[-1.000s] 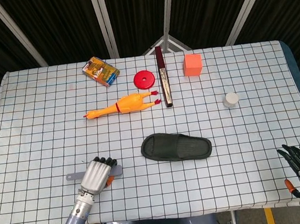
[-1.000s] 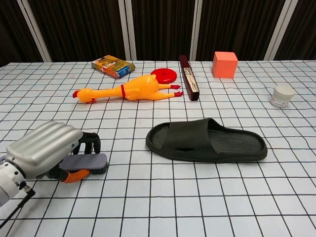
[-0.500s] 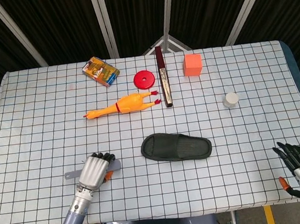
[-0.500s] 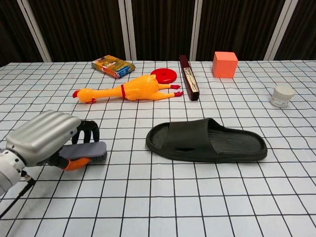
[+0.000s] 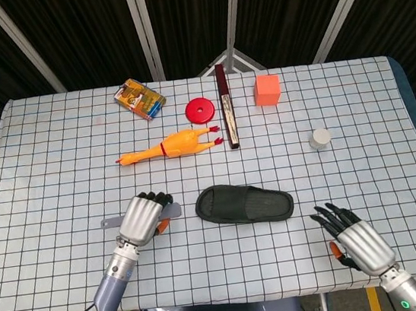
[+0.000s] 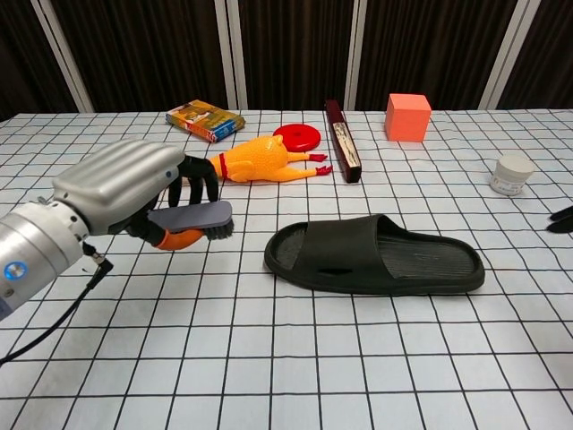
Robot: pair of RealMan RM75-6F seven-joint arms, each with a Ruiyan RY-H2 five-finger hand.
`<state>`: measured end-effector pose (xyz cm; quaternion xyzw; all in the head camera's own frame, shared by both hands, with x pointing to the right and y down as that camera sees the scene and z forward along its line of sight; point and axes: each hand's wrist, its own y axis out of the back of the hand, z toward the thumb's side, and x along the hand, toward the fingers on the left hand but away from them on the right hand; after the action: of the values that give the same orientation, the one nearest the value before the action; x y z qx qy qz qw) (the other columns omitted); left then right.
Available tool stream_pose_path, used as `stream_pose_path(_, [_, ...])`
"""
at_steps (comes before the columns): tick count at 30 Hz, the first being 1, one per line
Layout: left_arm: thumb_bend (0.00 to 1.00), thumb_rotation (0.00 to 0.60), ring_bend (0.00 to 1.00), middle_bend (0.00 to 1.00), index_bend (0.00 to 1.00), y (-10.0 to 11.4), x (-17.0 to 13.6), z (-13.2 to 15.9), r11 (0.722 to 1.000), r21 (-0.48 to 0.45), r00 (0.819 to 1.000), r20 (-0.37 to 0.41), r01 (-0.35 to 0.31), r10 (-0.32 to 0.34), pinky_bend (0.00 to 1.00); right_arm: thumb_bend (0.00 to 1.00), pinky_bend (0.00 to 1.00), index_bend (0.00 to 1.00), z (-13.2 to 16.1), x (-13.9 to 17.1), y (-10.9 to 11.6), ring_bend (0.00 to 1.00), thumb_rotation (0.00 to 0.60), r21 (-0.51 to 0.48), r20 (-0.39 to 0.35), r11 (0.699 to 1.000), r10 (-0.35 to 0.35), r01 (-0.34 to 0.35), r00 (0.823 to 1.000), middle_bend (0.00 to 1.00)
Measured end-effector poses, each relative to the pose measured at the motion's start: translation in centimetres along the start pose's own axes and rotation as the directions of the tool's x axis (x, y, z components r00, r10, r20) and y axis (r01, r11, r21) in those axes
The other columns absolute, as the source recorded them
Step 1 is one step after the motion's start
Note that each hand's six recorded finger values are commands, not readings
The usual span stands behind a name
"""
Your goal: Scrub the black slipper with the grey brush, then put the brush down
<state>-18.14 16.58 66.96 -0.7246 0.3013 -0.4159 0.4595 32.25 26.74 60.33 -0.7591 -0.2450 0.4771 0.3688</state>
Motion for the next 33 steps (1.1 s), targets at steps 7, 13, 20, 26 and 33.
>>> stream_pose_path(7, [0.58,0.6,0.58,0.64,0.61,0.4,2.8,1.6,1.0,-0.017,1.0,0.011,0.024,-0.024,0.57,0.77,0.21,0.16,5.1,-5.4,-2.2,0.08,0.6,-0.051,-0.1,0.998,0.036,-0.041,0.994,0.12])
stream_pose_path(13, [0.58,0.6,0.58,0.64,0.61,1.0,4.7,3.7,1.0,-0.019,0.999,0.035,0.015,-0.014,0.57,0.77,0.21,0.16,7.9,-8.1,-3.1,0.08,0.6,-0.056,-0.15,0.997,0.043,-0.052,0.988,0.12])
stream_pose_path(20, [0.58,0.6,0.58,0.64,0.61,0.9,6.0,5.1,0.999,-0.039,0.999,0.043,0.026,-0.024,0.57,0.77,0.21,0.16,10.0,-9.8,-3.4,0.08,0.6,-0.07,-0.179,0.995,0.053,-0.066,0.982,0.12])
stream_pose_path(26, [0.58,0.6,0.58,0.64,0.61,0.0,6.6,5.8,0.998,-0.034,0.998,0.047,0.045,-0.043,0.57,0.77,0.21,0.16,10.9,-10.7,-3.4,0.08,0.6,-0.066,-0.187,0.995,0.058,-0.072,0.981,0.12])
stream_pose_path(33, [0.58,0.6,0.58,0.64,0.61,-0.4,7.0,6.3,0.998,-0.024,0.997,0.056,0.05,-0.049,0.57,0.77,0.21,0.16,12.1,-11.9,-3.2,0.08,0.6,-0.063,-0.199,0.995,0.061,-0.075,0.978,0.12])
